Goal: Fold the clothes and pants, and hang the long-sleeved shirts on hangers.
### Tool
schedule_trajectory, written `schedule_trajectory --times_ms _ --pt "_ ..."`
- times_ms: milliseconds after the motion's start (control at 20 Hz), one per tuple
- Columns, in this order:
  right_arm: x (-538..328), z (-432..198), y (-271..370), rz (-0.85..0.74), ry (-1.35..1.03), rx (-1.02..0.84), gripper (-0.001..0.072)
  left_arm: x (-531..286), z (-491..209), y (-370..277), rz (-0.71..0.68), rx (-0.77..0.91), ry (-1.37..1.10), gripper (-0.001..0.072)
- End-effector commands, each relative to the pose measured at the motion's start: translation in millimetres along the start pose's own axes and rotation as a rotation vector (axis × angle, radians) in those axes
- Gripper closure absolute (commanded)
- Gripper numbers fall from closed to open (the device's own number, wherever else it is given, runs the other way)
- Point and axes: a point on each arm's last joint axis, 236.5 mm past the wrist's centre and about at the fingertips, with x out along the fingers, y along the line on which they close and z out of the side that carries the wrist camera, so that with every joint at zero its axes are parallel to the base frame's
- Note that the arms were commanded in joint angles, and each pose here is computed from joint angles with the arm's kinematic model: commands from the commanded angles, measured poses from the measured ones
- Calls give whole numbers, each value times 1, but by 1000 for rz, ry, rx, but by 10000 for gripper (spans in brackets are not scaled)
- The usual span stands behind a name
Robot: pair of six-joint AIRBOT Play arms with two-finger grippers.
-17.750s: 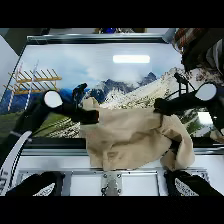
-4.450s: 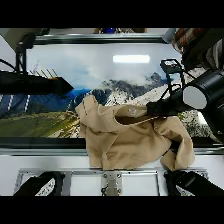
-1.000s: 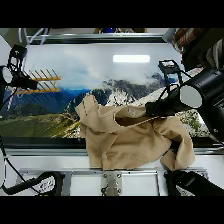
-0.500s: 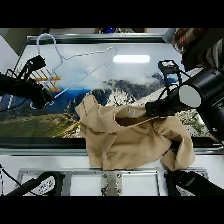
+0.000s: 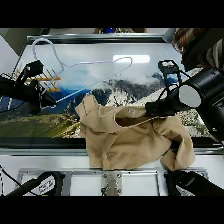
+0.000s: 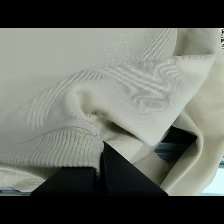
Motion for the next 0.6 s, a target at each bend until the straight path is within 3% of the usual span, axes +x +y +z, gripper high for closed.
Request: schedule_trajectory --times_ms 0,550 --pt "0 0 0 0 1 0 687 -1 -1 -20 -86 106 -1 691" --pt "-9 13 -9 1 -43 27 686 2 9 -33 -135 135 -18 692"
